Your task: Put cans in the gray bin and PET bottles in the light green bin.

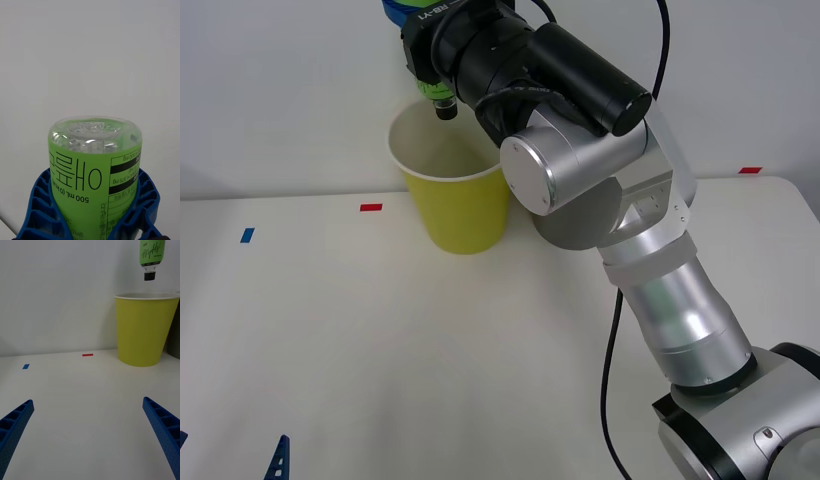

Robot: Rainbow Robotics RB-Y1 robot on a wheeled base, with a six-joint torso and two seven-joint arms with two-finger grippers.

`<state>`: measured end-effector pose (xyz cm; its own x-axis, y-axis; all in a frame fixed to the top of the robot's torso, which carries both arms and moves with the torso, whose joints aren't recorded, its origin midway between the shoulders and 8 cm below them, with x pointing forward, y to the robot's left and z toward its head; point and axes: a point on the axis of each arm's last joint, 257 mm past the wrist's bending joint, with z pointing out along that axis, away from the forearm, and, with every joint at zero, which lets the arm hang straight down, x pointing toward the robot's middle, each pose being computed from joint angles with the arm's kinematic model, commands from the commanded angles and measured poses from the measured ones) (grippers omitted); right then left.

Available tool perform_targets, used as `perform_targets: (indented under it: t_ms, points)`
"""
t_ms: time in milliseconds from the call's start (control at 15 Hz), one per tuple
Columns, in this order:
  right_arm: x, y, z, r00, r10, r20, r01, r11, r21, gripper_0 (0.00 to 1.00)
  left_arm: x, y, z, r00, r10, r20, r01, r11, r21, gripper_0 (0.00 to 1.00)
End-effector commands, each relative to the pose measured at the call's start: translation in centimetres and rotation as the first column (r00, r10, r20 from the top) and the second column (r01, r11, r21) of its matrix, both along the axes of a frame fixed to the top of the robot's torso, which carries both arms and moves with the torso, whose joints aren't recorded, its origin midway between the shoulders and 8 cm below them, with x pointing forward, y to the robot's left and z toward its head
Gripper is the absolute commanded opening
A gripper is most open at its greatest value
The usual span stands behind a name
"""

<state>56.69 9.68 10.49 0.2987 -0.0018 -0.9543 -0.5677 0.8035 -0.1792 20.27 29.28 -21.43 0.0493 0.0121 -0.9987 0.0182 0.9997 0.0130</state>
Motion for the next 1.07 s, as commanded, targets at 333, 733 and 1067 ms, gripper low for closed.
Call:
perform_targets:
  t_ms: [333,733,1067]
  points:
    - [2.02,-0.95,-0.80,0.999,-0.031,0.020,0.031,1.000,0.002,0.00,0.00,0.00,0.00,1.0000,0.000,0.000,0.000,1.000,0.000,1.00]
    - [1.66,-0.39,-0.73,1.000,-0.011,0.005,0.011,1.000,0.029,1.00,0.00,0.00,0.00,1.0000,0.000,0.000,0.000,1.000,0.000,1.00]
    - [1.47,-0.01,-1.04,1.000,-0.011,0.017,0.011,1.000,0.004,1.00,0.00,0.00,0.00,1.0000,0.000,0.000,0.000,1.000,0.000,1.00]
